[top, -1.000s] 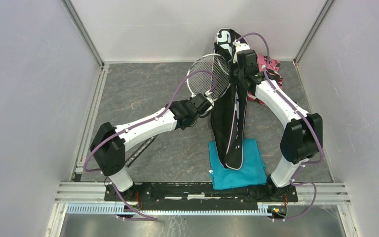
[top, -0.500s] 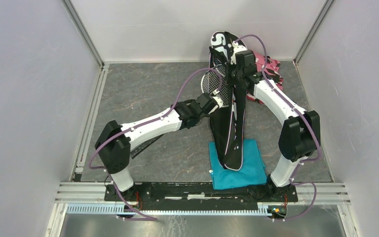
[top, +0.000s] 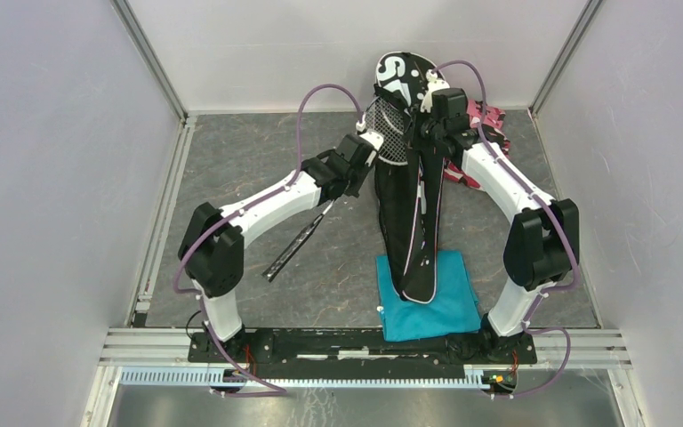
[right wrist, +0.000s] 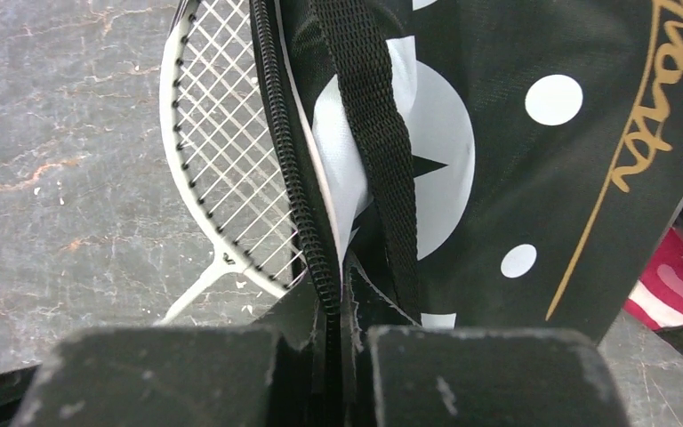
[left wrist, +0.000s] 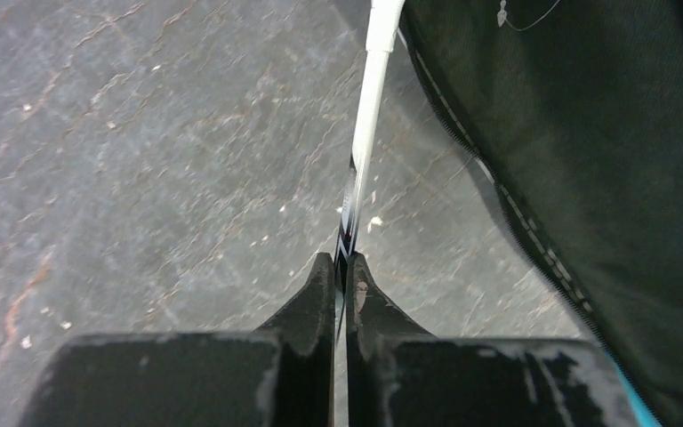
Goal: Pack up the badminton gear
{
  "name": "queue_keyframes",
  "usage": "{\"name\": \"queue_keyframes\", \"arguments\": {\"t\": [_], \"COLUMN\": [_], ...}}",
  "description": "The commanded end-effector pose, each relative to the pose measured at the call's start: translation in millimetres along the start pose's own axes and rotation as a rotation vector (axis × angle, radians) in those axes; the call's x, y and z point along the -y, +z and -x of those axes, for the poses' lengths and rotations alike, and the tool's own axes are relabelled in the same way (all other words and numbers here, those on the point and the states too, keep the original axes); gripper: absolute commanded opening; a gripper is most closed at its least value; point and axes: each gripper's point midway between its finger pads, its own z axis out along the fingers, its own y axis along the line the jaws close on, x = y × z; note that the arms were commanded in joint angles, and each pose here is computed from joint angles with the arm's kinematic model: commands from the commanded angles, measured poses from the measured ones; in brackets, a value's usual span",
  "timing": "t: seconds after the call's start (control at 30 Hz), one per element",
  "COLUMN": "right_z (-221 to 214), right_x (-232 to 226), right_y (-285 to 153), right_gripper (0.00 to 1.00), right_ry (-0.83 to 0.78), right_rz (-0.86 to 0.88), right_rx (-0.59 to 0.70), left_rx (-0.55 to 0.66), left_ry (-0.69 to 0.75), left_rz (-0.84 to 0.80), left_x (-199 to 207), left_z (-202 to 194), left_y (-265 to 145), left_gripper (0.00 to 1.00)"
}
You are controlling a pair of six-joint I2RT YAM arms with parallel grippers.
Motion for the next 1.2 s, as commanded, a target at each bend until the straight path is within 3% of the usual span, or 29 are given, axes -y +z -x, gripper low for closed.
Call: {"name": "queue_keyframes", "arguments": {"t": [0.0,0.37,0.7,0.97,1.17], "right_z": [23,23,26,34,34], "right_x": [-23,-12,3,3,7], "right_y": [-5,-3,-7,-15,-19], "right_gripper": [0.00,0.00,0.00,0.00,0.00], "right_ry": [0.044,0.058,0.106,0.134,0.137], "right_rz": [0.124,0.153,0.207,0.267,0.267], "right_rx": [0.072,0.062,0.062,0.080,0.082], "left_rx": [0.177,0.309,0.248,0.171,0.146], "left_ry": [-0.235,-0.347,-0.355,-0.358,-0.378], "left_rz": [-0.138,-0.507,-0.744,-0.864,-0.965], "left_x": [24,94,133,148,158], "left_z": [65,119,92,43,14], "left_y": [8,22,33,13,-5], "left_gripper": [0.02,0.04,0.29,0.68,0.75]}}
